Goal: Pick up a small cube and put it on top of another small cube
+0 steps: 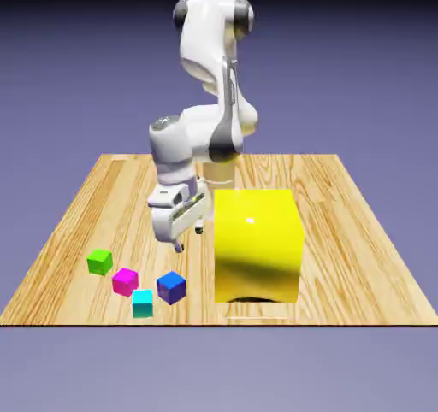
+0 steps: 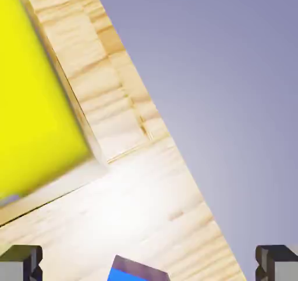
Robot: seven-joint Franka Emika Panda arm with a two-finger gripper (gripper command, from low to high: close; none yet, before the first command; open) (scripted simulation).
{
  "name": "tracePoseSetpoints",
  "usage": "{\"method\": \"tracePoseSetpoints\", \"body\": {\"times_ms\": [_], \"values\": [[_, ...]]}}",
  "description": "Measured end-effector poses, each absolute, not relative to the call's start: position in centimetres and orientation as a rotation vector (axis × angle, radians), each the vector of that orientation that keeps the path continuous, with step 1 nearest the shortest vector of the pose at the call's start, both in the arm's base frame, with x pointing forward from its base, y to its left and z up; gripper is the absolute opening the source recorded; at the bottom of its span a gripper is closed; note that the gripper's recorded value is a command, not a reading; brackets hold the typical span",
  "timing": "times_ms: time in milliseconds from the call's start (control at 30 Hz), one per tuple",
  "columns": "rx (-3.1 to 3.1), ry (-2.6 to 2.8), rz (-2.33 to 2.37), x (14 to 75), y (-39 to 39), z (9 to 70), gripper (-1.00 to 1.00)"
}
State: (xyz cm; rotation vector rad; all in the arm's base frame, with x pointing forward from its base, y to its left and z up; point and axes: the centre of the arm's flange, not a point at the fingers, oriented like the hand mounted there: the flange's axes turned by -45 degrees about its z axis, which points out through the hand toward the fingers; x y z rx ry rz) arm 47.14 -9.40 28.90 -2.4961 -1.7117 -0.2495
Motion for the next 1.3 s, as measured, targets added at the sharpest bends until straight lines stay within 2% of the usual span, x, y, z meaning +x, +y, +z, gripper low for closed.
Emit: {"method": "tracePoseSetpoints", "body": {"times_ms": [633,1200,1267,1300], "values": [[-1.740,-2.238,-0.148,48.1,-13.9,21.8,0.00],[-1.057,-2.514,-0.236,48.9,-17.1,18.5,0.00],[-1.055,-2.516,-0.237,48.0,-16.0,14.1,0.00],[-1.057,-2.514,-0.235,47.4,-15.6,12.0,-1.00]]}}
